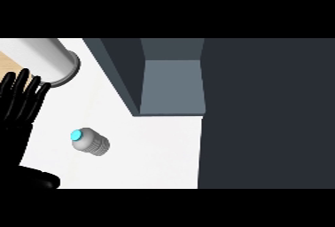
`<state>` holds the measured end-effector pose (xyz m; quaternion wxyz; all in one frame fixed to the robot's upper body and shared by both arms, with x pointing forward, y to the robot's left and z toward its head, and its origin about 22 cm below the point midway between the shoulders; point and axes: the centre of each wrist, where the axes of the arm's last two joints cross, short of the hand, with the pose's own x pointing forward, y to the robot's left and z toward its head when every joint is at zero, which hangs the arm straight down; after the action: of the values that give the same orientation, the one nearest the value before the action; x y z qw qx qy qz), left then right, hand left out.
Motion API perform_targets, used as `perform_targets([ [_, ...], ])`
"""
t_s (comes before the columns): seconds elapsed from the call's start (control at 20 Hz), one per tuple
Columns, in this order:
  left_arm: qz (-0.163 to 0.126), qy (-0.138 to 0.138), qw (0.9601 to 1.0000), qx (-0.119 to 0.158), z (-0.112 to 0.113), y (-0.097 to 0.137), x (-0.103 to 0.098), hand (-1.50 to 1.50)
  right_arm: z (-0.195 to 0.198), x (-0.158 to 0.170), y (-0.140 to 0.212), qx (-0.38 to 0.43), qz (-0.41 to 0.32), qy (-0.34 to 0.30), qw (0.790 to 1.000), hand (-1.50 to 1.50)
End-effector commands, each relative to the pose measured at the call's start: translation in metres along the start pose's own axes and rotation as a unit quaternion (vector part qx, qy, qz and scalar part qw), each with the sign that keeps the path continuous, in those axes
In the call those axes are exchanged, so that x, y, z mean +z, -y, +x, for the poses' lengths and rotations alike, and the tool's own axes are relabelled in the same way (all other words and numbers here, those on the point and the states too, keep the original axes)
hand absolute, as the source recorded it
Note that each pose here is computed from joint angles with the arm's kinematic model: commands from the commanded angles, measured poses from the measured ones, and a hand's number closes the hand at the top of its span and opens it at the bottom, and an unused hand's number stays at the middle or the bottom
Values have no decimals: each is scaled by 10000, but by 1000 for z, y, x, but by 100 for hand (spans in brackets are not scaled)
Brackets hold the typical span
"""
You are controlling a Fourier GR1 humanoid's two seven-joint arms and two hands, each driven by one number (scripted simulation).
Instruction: Pick up the bottled water, place it into the cabinet and close the cabinet
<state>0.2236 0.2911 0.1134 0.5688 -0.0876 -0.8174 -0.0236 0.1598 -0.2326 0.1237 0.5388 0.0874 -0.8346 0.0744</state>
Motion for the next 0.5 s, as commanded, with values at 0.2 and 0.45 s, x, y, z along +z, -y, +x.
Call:
perform_targets([
  [0.2, 82, -444, 9990, 54, 31, -25, 25, -150, 47, 42, -15, -267, 347, -122, 9990, -150],
  [0.45, 207, -749, 9959, -466, 26, -29, 31, -150, 41, 59, -14, -349, 291, -179, 9988, -150],
])
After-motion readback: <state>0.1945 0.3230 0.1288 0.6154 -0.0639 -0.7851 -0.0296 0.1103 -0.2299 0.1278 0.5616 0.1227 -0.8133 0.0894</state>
